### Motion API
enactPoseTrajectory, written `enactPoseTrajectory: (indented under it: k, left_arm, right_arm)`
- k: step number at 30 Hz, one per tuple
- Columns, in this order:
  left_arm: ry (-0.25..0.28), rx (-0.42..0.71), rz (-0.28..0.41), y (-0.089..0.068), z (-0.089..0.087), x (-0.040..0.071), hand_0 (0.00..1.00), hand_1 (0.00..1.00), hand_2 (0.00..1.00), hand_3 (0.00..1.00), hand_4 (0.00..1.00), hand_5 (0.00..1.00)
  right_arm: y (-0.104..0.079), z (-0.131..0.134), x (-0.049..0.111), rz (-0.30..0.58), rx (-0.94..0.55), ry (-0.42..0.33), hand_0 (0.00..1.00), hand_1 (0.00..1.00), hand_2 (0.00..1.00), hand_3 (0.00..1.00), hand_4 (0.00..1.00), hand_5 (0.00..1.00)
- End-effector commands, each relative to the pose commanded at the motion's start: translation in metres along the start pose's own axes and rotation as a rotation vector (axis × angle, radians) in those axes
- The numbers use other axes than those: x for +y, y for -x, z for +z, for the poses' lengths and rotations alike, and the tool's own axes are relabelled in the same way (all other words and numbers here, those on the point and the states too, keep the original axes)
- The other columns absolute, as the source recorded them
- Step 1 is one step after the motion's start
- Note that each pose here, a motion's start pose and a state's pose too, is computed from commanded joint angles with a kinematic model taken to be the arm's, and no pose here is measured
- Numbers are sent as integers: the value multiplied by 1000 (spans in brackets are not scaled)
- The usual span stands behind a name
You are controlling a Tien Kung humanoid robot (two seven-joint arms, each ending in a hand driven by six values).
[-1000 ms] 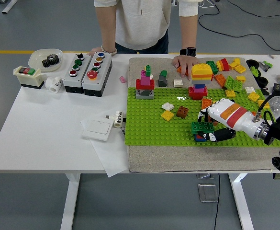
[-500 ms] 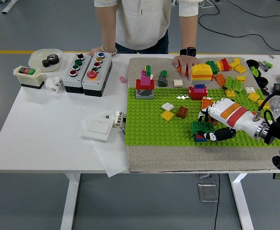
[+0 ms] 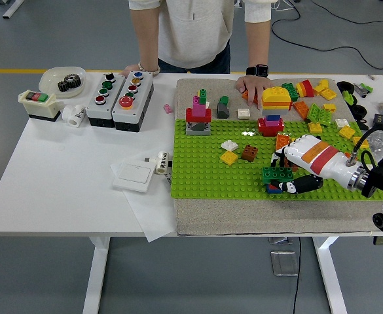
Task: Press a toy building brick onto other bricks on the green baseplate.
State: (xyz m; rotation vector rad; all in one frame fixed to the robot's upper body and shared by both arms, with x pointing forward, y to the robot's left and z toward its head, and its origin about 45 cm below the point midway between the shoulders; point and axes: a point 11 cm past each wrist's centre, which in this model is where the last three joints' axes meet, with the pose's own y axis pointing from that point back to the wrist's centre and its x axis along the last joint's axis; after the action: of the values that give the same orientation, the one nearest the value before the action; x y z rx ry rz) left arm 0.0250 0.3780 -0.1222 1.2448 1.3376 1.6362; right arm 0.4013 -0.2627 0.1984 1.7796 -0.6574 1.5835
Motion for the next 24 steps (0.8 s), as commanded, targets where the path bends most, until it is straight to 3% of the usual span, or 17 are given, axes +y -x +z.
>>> enactPoseTrajectory:
  k: [24]
  left_arm:
    - [0,-5,1,0,0,0,542,627,788,800,848,819]
  right_arm:
    - [-1,-2,-1,1,-2,-11,401,408,481,523,689,335]
